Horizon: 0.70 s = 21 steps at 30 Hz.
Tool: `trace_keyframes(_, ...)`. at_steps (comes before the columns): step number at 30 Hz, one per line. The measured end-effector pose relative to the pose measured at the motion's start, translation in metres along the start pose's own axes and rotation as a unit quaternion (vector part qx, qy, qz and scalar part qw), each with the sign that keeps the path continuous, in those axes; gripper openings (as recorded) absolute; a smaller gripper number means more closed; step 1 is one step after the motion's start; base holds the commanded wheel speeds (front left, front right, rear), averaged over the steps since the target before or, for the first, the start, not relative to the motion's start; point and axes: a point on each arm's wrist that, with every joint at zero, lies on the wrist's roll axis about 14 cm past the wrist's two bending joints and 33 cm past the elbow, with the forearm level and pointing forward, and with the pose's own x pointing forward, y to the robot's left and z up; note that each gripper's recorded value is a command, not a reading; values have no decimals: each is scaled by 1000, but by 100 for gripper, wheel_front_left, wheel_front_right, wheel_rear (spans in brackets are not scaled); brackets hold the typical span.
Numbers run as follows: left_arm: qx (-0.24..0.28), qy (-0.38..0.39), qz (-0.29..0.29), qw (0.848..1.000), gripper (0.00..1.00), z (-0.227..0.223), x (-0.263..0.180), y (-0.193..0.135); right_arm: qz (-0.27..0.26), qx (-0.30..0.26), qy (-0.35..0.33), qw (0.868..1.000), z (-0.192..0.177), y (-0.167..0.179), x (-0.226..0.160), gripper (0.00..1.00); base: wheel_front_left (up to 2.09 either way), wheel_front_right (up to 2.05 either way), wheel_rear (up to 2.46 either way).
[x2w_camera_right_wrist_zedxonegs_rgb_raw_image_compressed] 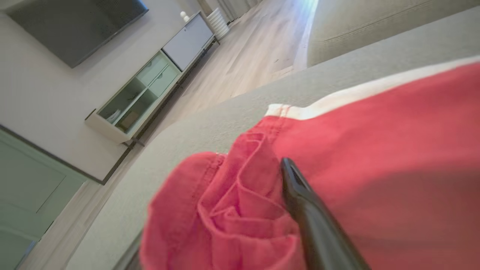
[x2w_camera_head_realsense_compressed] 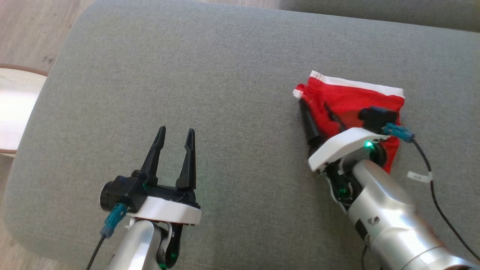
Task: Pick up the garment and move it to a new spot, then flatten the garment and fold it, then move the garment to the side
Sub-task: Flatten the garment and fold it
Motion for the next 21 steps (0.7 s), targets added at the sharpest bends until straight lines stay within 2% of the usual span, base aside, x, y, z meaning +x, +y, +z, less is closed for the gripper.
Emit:
trace_keyframes(13, -4, -15, -15, 1000, 100, 8, 6, -11, 78, -29, 74, 994, -31, 51, -23, 100, 0, 0, 0)
trace_keyframes(18, -1, -15, -27, 1000, 100, 8, 7, -19, 76, -24, 20, 997, -2, 53, -29, 100, 0, 0, 0)
trace_keyframes(21, -1, -26, -44, 999, 100, 14, 12, -29, 56, -54, -32, 996, 27, 39, -33, 100, 0, 0, 0)
